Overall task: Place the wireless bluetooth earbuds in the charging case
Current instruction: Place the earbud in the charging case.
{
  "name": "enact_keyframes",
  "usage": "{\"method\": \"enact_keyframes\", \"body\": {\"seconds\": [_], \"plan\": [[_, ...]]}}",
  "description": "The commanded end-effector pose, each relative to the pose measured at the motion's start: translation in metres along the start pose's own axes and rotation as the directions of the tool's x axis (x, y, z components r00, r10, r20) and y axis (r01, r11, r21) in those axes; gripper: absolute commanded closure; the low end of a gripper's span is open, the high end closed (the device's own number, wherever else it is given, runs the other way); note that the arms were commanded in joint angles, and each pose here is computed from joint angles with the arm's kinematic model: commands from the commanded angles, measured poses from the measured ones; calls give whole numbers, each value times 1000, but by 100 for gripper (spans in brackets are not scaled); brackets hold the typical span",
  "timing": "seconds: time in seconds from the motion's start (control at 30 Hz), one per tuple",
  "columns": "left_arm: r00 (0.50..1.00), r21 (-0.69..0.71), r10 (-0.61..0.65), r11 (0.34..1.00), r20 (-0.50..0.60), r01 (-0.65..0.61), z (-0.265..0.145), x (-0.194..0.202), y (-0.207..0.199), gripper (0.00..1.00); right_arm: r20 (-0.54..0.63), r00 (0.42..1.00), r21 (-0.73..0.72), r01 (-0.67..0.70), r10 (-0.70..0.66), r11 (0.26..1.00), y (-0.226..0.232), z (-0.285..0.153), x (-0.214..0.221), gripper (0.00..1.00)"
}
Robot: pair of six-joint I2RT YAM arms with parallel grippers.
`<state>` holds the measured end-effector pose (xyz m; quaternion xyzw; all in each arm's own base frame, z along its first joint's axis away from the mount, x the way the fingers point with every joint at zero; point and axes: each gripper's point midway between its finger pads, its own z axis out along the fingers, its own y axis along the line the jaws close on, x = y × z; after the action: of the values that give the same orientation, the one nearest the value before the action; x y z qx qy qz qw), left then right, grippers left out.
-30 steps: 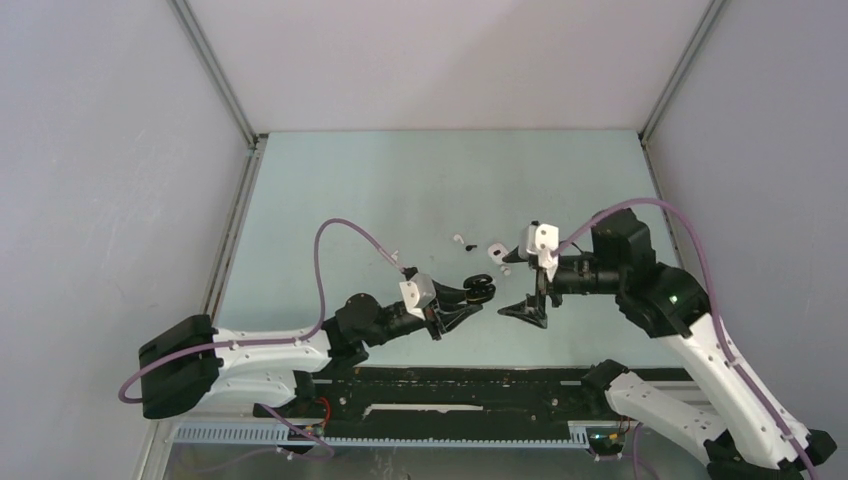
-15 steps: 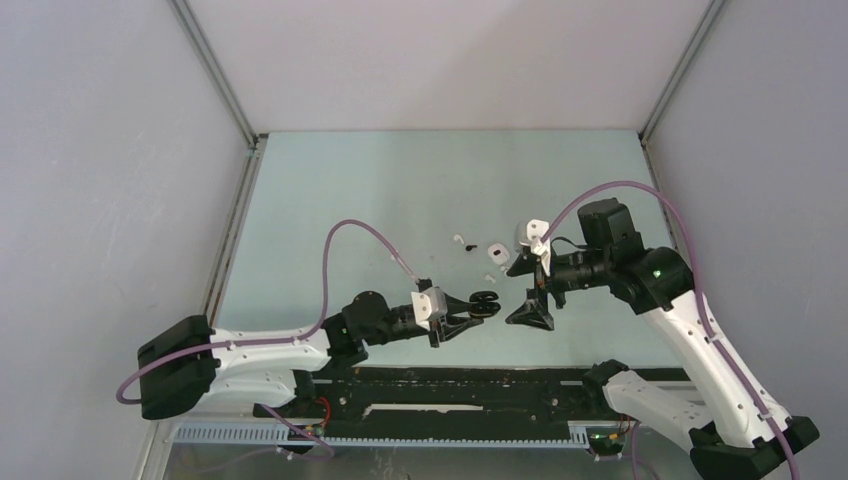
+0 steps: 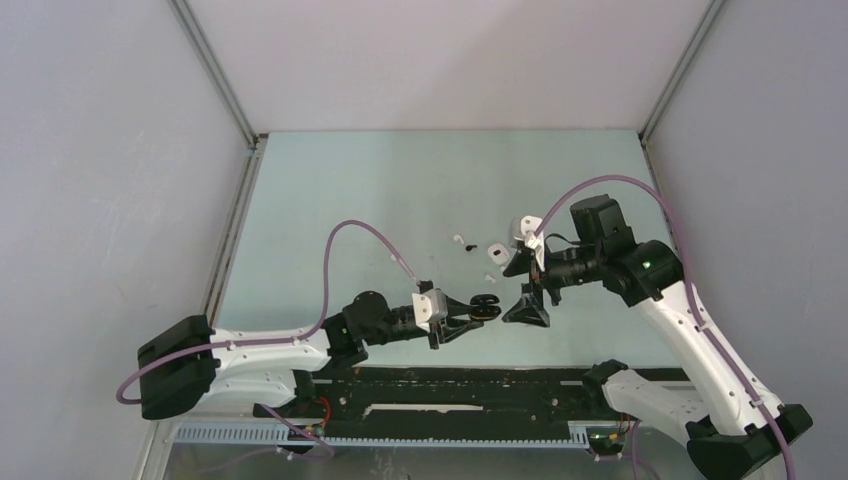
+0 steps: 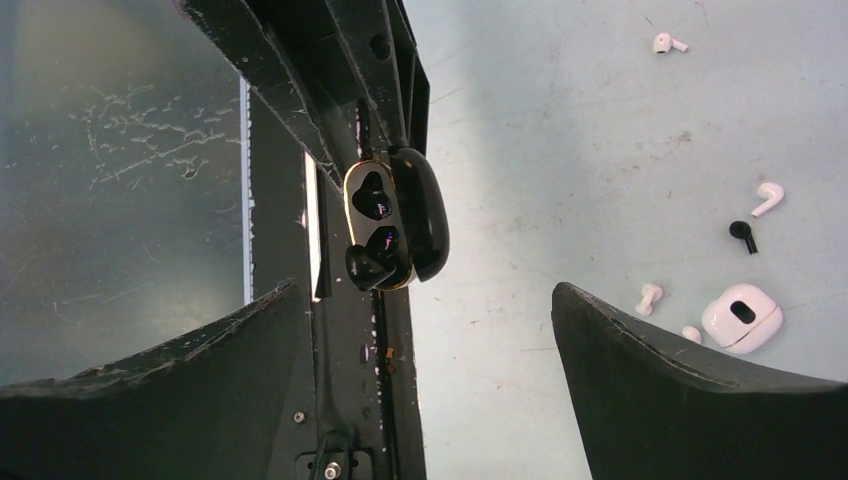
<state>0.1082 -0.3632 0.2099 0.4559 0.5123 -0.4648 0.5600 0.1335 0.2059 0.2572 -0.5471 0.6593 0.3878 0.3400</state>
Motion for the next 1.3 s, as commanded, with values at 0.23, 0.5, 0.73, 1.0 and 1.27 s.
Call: {"method": "enact_keyframes", "body": {"seconds": [0.23, 0.5, 0.73, 1.0, 1.27], "plan": [[994, 37, 40, 998, 103, -44, 6, -41, -5, 100, 2, 1000, 50, -21, 21, 999, -18, 8, 3, 5], [995, 53, 36, 998, 96, -42, 8, -40, -8, 100, 7, 999, 68, -44, 44, 997, -26, 11, 1, 6], [995, 55, 34, 998, 88, -39, 8, -37, -8, 100, 4, 999, 54, -43, 43, 998, -25, 12, 3, 6], [996, 41, 31, 999, 85, -35, 9, -35, -6, 100, -1, 999, 10, -32, 32, 999, -15, 11, 6, 3], [996, 39, 27, 999, 89, -31, 8, -36, -6, 100, -2, 999, 28, -41, 41, 999, -17, 10, 7, 1]]}}
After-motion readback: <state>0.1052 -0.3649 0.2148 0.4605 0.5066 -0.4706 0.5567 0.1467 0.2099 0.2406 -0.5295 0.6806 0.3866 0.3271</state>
